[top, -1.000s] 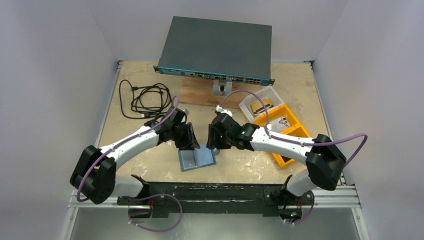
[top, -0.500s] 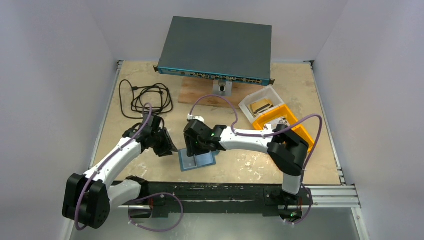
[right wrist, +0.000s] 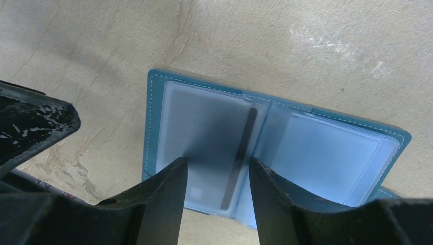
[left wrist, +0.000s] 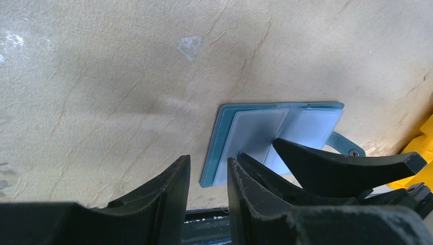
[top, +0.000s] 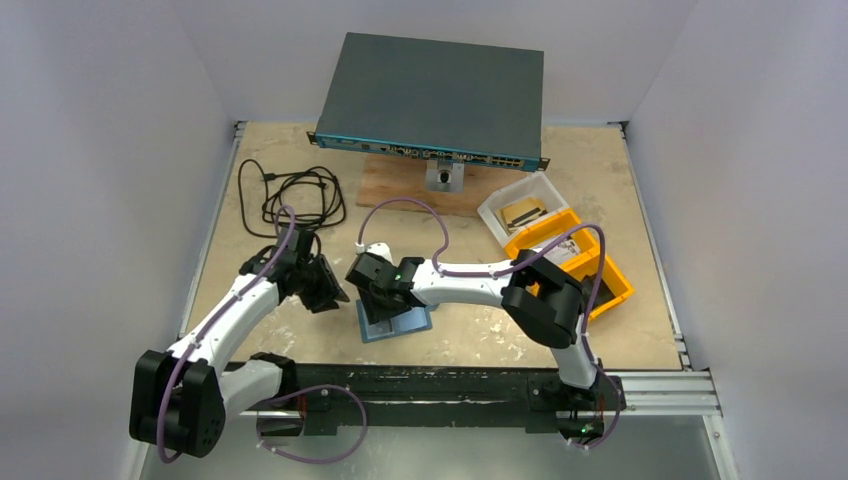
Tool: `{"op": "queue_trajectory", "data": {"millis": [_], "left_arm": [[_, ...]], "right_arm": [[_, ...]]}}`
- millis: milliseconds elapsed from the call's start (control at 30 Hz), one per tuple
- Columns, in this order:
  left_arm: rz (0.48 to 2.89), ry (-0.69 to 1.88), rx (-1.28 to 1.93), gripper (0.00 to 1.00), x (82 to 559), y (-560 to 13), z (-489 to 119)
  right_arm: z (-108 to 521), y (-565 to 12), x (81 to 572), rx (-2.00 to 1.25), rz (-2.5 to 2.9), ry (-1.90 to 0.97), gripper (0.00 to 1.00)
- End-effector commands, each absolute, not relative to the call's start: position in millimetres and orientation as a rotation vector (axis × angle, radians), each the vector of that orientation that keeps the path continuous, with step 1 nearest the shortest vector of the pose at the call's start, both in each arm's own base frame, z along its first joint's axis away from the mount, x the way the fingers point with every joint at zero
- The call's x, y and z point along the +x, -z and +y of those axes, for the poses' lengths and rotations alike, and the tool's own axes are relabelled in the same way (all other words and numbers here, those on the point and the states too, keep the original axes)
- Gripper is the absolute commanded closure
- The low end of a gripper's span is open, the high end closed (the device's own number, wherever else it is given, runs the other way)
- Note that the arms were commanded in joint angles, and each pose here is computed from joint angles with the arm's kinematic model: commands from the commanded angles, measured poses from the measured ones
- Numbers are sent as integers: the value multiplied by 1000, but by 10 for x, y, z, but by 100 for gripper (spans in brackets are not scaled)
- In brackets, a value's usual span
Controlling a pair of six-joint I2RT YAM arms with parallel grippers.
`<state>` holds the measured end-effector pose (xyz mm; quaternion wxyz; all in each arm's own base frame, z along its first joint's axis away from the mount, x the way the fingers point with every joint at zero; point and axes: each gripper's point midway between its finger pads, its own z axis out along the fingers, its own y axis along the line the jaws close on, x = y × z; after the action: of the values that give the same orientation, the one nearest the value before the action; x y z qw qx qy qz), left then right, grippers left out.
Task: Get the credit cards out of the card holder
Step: Remove the credit card from the card holder.
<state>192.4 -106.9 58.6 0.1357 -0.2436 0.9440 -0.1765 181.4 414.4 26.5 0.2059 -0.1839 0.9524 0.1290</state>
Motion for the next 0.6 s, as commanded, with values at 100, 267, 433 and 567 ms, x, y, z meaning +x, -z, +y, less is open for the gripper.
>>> {"op": "queue_trajectory", "data": {"millis": [100, 267, 433, 567], "left_arm": [[2754, 589, -640, 68, 1925, -557, -1150], [2790, 672, -612, 68, 1895, -474, -1258], [2807, 776, -570, 70, 1862, -433, -1402], [2806, 817, -518, 70, 1868, -468, -1531]], "right_arm": [[4125, -162, 1750, -534, 2691, -344, 59], [4049, -59, 1705, -492, 2739, -433, 78], [4022, -39, 1685, -460, 2759, -538, 88], [4022, -17, 1656, -447, 2772, -657, 90]]}}
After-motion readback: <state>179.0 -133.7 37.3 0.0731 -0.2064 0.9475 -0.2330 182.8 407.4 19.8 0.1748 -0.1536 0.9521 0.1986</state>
